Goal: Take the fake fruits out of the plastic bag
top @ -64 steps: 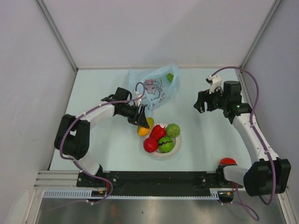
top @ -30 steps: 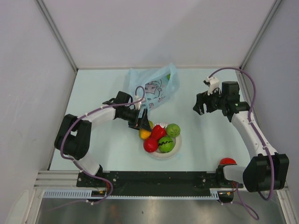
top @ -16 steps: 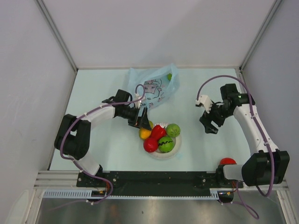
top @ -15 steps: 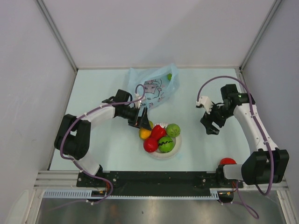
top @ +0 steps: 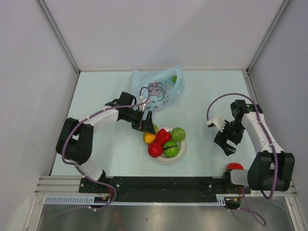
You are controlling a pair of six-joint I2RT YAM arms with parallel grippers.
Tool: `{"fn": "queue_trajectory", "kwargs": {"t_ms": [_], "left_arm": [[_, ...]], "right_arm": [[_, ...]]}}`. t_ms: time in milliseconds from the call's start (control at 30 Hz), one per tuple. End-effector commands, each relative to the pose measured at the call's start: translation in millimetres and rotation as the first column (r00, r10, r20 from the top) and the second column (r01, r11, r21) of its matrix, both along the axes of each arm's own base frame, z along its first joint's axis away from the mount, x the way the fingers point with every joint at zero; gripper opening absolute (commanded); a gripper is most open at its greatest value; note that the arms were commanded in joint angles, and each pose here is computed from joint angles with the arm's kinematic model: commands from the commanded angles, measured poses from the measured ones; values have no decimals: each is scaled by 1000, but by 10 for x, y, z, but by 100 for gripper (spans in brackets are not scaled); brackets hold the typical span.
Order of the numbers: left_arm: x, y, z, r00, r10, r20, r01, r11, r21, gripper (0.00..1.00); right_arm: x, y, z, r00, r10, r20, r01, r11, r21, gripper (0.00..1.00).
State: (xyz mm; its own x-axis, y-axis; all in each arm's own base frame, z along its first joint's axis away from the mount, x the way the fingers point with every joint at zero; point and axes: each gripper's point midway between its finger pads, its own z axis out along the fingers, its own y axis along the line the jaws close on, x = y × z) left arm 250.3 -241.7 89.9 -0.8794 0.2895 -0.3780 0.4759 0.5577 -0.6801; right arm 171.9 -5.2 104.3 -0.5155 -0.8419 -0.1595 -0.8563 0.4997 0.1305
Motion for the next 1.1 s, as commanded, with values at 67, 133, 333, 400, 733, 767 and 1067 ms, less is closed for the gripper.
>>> {"fn": "queue_trajectory", "kwargs": {"t_ms": [67,133,333,400,733,767,1067], "left_arm": [[124,31,183,993,-13,119,10,1000,26,100],[155,69,192,992,-4,126,-1,999,36,100],[203,131,247,993,-7,117,-1,998,68,100],[206,169,238,992,-23,122,11,995,97,100],[383,190,275,991,-28,134,12,993,118,100],[391,197,261,990,-30,135,13,992,125,100],[485,213,322,984,-30,176,4,990,144,100]], "right_arm": [[-438,-223,83,989,-58,-135,40,990,-137,100],[-462,-213,72,984,-98,-147,77,987,-140,100],[-582,-299,-54,962,-220,-162,179,955,-235,100],[-674,-380,-96,955,-239,-176,181,939,-291,100],[-692,-511,-222,913,-363,-188,267,877,-399,100],[-707,-511,-250,907,-363,-213,257,879,-402,100],[-808,-583,-352,841,-413,-348,243,865,-439,100]]}}
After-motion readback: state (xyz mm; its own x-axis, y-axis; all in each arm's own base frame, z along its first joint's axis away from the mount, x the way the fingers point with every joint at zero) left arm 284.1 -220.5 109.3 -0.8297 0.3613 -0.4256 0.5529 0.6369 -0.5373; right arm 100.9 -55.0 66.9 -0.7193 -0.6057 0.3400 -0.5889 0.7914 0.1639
